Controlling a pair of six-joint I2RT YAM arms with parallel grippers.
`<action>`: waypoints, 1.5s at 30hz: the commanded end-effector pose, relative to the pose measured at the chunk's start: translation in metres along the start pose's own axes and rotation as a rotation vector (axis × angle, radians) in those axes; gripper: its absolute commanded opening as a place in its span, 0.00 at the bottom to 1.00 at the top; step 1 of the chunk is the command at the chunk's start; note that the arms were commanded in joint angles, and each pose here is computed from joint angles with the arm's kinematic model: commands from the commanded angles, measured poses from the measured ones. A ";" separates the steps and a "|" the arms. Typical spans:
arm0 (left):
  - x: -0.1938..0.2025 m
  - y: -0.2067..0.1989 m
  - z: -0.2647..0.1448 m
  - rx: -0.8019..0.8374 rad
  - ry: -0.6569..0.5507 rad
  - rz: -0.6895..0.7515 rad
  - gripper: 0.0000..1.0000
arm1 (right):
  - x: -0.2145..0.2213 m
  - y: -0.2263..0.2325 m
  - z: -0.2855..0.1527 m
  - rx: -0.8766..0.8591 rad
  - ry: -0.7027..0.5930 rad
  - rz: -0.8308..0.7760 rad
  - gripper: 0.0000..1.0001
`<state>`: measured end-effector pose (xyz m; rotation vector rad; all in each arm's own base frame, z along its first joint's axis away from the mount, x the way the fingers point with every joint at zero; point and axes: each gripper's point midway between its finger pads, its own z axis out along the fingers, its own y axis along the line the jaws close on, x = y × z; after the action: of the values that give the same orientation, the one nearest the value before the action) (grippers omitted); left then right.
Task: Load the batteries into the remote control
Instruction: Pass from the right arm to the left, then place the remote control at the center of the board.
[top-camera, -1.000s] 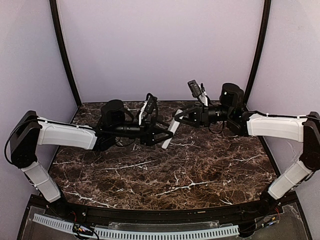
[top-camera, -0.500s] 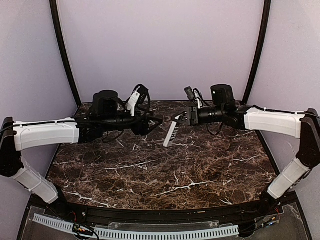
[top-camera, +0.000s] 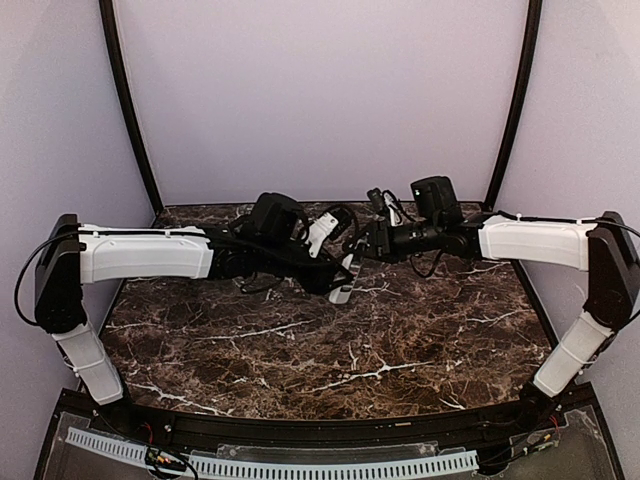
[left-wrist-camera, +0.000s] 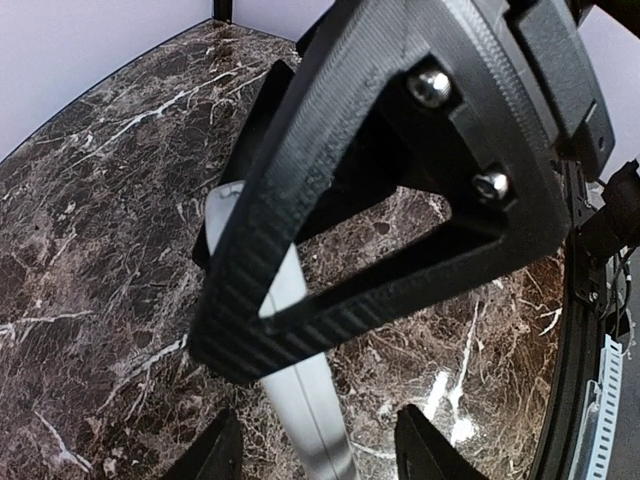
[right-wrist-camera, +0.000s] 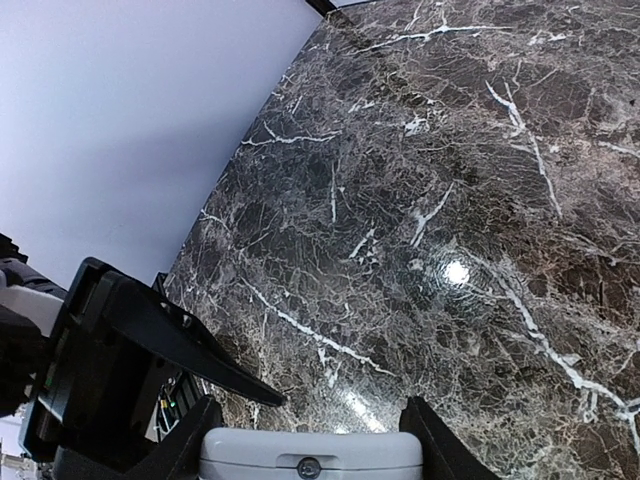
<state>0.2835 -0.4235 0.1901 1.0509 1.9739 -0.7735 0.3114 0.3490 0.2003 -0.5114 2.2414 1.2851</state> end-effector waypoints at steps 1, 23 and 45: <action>-0.001 0.000 0.003 -0.025 0.042 0.015 0.51 | -0.012 0.006 0.001 -0.010 -0.025 -0.001 0.00; 0.002 0.014 0.016 -0.055 0.092 -0.107 0.04 | -0.017 0.000 -0.007 0.001 -0.045 0.012 0.46; 0.065 0.079 0.017 0.119 0.032 -0.669 0.03 | -0.018 -0.051 -0.074 0.101 -0.137 0.019 0.99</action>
<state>0.3280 -0.3707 0.1194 0.5129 2.3461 -1.1599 0.3402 0.2644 0.2083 -0.3378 2.1964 1.1658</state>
